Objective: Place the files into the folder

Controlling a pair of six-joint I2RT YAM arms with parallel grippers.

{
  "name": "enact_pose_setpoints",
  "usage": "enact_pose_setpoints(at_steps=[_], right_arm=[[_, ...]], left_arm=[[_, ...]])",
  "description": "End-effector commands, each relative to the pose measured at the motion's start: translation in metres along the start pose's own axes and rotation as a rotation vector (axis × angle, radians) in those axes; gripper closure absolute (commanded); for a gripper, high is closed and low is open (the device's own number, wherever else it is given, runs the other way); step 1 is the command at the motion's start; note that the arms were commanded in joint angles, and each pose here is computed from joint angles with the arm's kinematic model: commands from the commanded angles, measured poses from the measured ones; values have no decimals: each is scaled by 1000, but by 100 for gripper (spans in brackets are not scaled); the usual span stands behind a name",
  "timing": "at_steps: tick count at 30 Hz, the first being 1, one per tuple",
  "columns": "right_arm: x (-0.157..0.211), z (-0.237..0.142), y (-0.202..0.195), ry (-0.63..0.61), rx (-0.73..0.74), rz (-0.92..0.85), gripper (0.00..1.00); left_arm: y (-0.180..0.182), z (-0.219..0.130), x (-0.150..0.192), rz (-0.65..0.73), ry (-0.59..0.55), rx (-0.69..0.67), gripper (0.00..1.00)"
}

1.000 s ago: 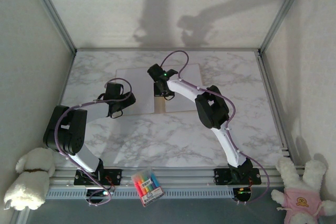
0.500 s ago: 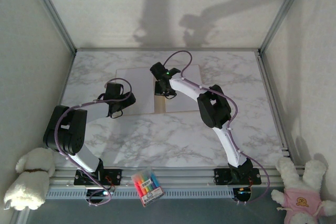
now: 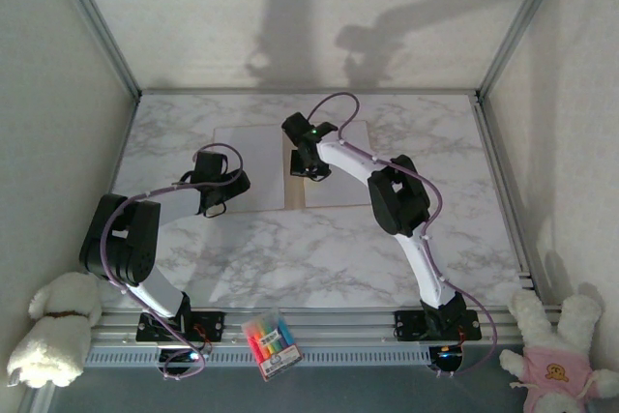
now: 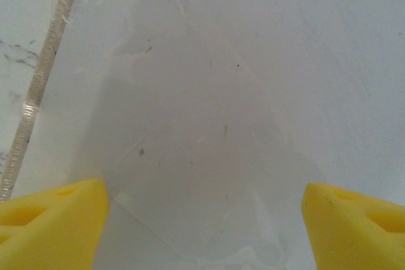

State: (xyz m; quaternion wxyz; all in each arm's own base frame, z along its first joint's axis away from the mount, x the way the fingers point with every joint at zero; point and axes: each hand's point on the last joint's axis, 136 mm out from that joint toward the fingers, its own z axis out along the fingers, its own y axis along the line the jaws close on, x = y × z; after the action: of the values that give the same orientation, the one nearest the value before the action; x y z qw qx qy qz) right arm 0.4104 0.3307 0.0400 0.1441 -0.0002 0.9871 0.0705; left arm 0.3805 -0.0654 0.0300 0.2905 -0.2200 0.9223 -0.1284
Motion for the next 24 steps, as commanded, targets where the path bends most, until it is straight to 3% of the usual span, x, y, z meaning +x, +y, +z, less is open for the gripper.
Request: enact_pose_setpoints(at_steps=[1,12,19,24], right_arm=[[-8,-38,-2,-26,-23,-9,100],[-9,-117,-14,-144,-178,-24,91],[18,-117,-43,-136,-220,9,87],[36,-104,-58,-105,-253,38,85]], left_arm=[[16,-3,5,-2,42,-82,18],[-11,-49,-38,31,-47,-52,0],[27,-64,3,-39,-14,-120,3],[46,-57,37,-98,31,-107,11]])
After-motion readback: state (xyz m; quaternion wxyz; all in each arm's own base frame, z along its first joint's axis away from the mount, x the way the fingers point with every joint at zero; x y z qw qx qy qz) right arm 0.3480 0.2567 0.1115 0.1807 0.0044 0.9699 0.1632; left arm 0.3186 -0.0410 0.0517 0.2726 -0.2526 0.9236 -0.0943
